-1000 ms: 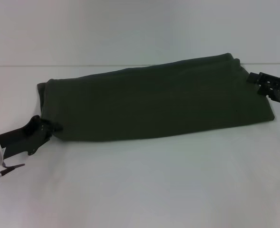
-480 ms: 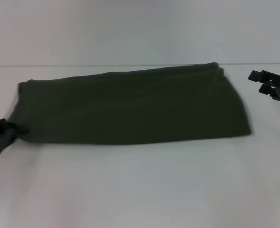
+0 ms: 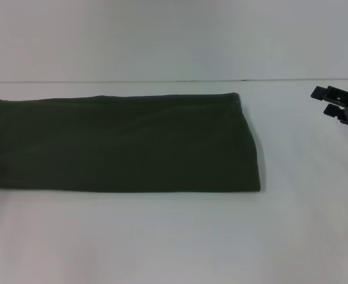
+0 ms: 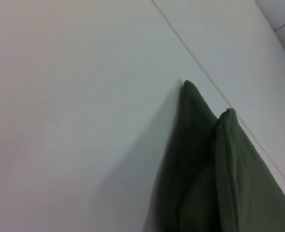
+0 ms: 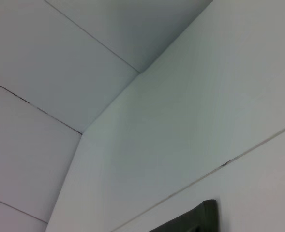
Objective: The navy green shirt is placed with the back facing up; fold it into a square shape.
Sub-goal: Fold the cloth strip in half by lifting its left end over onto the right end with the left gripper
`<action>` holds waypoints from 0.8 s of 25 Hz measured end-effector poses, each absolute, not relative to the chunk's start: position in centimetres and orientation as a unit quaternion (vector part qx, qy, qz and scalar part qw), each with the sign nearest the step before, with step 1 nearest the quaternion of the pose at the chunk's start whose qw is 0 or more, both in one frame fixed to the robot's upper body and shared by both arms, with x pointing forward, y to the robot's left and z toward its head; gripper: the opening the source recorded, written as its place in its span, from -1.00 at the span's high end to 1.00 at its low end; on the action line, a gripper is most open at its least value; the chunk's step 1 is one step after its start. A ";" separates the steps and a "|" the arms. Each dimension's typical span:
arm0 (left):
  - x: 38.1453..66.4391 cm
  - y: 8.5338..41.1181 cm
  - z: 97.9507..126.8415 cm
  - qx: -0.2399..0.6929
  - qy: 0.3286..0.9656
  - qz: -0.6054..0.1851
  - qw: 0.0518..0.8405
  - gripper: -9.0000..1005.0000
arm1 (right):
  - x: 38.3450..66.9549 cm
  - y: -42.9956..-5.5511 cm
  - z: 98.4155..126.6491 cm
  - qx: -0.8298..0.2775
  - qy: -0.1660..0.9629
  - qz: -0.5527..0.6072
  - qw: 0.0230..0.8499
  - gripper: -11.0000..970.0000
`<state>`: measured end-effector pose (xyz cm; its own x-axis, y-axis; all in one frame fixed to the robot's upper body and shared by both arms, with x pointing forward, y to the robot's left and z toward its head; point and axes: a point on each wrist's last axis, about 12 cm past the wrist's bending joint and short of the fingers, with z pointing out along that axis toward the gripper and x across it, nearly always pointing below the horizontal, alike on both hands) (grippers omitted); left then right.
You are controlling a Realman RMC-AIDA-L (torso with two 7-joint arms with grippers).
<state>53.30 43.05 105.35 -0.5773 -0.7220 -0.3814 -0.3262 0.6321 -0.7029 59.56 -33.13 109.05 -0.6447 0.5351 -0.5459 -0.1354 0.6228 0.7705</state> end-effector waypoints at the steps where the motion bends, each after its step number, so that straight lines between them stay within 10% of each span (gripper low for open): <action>1: 53.4 43.0 105.5 -0.311 0.838 -0.294 0.339 0.93 | 59.6 -33.1 109.0 0.125 0.806 0.416 0.403 -0.57; 20: 60.4 31.6 114.7 -0.086 0.799 -0.488 0.341 0.93 | 59.6 -32.9 108.9 0.119 0.808 0.414 0.402 -0.57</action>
